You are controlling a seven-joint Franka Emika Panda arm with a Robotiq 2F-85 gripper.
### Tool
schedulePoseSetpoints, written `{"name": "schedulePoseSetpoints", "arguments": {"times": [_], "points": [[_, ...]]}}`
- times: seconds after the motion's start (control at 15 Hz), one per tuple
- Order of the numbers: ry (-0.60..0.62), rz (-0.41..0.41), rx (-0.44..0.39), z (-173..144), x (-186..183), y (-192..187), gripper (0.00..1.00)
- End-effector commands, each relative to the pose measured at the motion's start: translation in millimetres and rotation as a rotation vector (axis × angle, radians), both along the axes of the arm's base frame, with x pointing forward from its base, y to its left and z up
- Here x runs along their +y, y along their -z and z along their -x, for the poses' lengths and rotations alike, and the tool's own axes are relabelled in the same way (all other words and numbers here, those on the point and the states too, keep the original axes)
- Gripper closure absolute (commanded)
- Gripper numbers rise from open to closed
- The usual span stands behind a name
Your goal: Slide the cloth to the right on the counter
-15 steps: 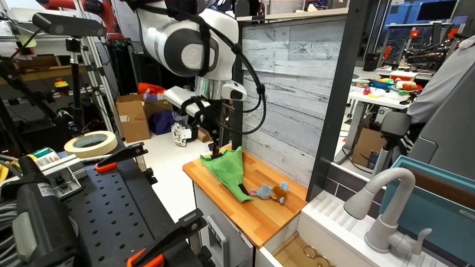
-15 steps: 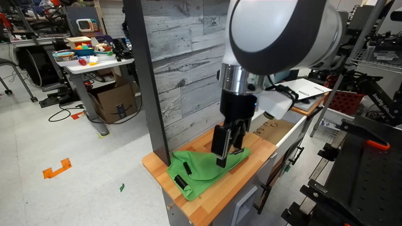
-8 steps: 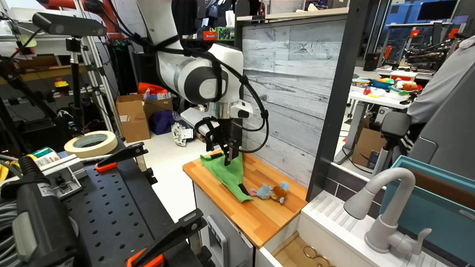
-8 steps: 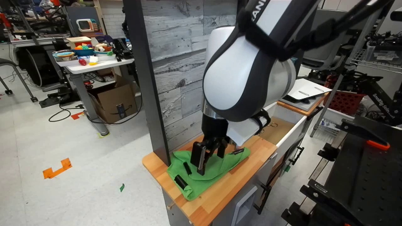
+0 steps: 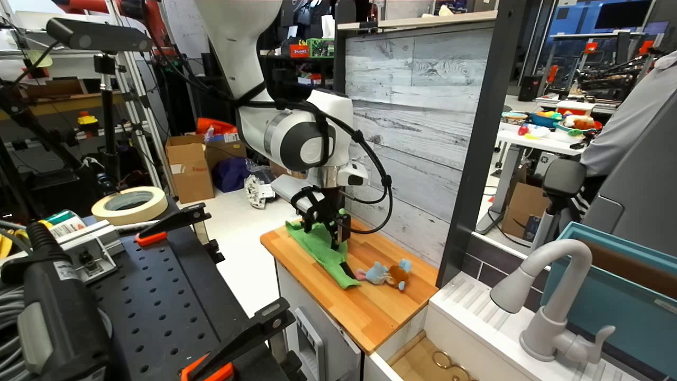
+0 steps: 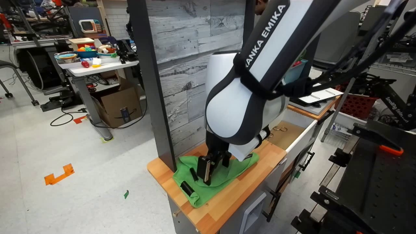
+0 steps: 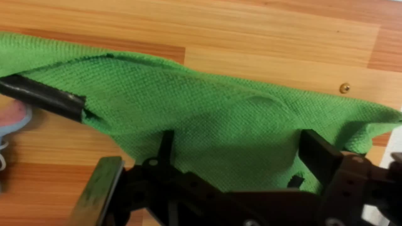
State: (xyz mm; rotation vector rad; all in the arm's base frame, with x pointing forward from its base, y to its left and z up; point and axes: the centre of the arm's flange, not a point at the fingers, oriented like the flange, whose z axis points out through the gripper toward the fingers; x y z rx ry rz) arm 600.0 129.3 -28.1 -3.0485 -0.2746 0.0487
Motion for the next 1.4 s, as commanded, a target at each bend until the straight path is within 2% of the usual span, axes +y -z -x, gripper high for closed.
{"name": "schedulePoseSetpoints", "arguments": {"times": [0.0, 0.53, 0.73, 1.13, 1.33], "points": [[-0.05, 0.03, 0.039, -2.1, -9.1, 12.4, 0.0], [-0.157, 0.091, 0.079, 28.8, -41.9, 14.3, 0.0], [-0.176, 0.086, 0.091, 42.6, -59.0, 8.6, 0.0], [-0.133, 0.105, 0.092, 54.4, -110.9, -1.6, 0.0], [-0.101, 0.143, 0.055, 47.8, -135.2, -4.8, 0.0]]}}
